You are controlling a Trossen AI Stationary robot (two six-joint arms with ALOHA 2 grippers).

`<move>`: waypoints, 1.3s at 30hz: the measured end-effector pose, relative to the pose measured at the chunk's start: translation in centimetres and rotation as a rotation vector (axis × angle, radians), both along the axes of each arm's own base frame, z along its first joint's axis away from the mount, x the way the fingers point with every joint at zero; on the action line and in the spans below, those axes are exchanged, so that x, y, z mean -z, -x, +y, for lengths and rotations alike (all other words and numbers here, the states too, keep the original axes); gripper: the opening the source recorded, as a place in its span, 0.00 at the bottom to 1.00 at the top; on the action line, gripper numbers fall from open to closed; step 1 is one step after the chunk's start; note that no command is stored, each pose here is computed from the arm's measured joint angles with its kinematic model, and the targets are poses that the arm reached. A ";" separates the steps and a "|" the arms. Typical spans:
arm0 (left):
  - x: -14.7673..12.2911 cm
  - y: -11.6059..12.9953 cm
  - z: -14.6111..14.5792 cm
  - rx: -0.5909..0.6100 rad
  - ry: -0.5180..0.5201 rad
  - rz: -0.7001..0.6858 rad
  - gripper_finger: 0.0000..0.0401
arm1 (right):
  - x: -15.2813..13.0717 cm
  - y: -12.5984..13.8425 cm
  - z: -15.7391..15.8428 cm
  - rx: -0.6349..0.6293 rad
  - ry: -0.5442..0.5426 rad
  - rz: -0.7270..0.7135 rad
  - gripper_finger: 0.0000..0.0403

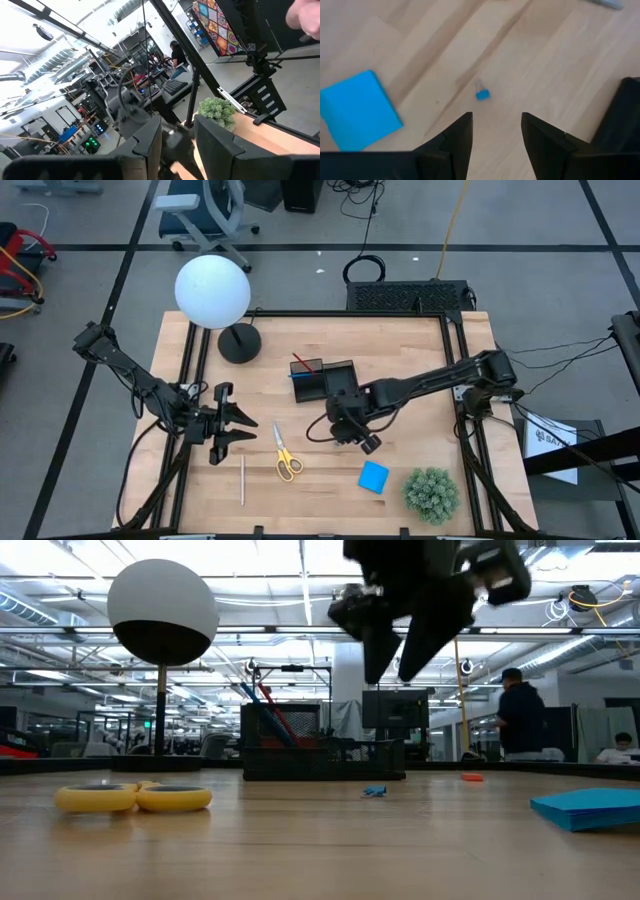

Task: Pick and place office supplies into organizer
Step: Put the blue binder clip into the desk organizer

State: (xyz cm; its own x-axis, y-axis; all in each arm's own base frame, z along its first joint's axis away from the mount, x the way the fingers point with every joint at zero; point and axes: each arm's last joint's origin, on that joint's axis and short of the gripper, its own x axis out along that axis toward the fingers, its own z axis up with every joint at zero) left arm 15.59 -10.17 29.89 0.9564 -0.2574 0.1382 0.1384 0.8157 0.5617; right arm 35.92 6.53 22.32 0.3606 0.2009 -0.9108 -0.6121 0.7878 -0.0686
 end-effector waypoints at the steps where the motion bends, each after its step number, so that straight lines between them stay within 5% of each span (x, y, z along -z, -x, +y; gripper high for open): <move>1: 0.0 0.0 0.0 0.000 0.000 0.000 0.31 | 0.4 -0.3 -0.1 -0.004 0.006 0.001 0.40; 21: 0.2 -0.1 0.1 -0.052 -0.006 0.023 0.31 | 6.4 -2.7 0.2 -0.125 0.011 0.059 0.41; 39: 0.2 -0.1 0.1 -0.053 -0.005 0.021 0.31 | 9.1 -3.3 1.7 -0.178 0.010 0.081 0.41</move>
State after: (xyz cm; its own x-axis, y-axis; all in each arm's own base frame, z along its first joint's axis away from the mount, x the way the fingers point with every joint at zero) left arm 15.65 -10.03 29.70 0.9713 -0.2072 0.1167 0.1071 0.8193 0.5633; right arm 39.19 8.25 13.17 0.2457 0.2453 -0.9378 -0.7455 0.6662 -0.0210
